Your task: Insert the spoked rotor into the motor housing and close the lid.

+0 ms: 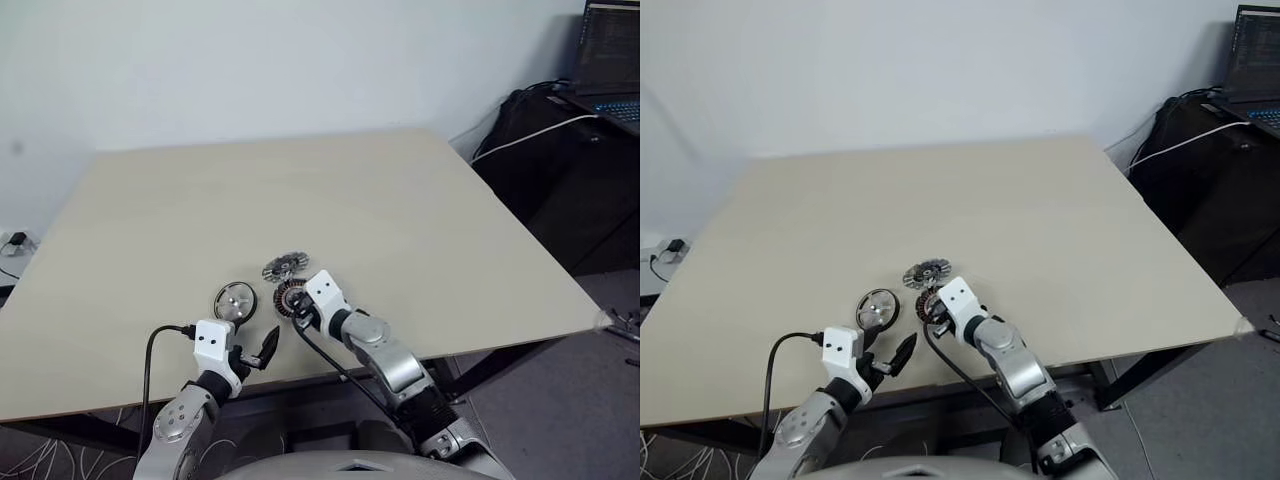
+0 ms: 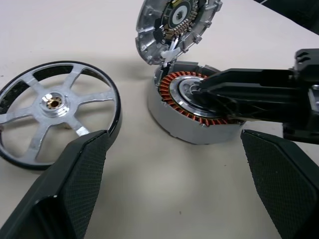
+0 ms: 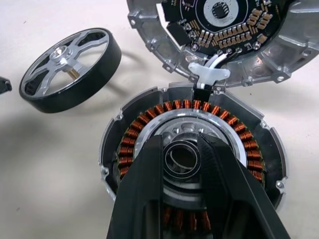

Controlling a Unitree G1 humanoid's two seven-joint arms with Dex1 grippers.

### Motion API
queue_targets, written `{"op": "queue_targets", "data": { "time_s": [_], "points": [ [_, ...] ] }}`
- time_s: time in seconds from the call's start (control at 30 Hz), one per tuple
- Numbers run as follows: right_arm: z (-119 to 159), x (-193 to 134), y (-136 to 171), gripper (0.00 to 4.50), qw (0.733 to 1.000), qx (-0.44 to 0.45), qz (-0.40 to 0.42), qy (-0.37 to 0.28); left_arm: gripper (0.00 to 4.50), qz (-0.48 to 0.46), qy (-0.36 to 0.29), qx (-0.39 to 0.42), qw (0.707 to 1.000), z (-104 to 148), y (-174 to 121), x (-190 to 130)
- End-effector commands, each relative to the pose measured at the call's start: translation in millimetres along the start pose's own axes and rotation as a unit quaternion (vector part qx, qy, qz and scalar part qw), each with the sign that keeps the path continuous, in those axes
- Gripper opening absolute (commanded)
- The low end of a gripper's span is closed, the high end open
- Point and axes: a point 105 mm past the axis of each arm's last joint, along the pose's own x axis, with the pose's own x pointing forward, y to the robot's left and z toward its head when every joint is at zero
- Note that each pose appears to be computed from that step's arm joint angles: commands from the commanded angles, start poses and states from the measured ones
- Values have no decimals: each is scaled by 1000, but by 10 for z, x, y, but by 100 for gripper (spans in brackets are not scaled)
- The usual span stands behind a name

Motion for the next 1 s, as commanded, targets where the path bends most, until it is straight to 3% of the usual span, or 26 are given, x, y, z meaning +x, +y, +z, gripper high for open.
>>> {"op": "queue_targets", "data": {
  "time_s": [0.03, 0.5, 0.53, 0.77, 0.87, 1.0],
  "points": [
    [170, 42, -20, 69, 1000, -7, -3, -28, 450, -11, -28, 9, 1000, 141, -55, 28],
    [161, 86, -47, 69, 1000, -8, -2, -26, 450, -9, -29, 9, 999, 150, -50, 27],
    [160, 86, -36, 142, 1000, -8, 1, -26, 450, -10, -29, 9, 999, 151, -51, 29],
    [230, 26, 0, 352, 999, -11, 10, -43, 450, -11, -29, 9, 999, 152, -58, 35],
    [389, -130, 13, 352, 996, 12, 23, -80, 450, -7, -30, 8, 999, 150, -49, 22],
    [429, -331, -39, 256, 996, 10, 11, -86, 450, -4, -27, 5, 1000, 128, -42, 4]
  ]
}}
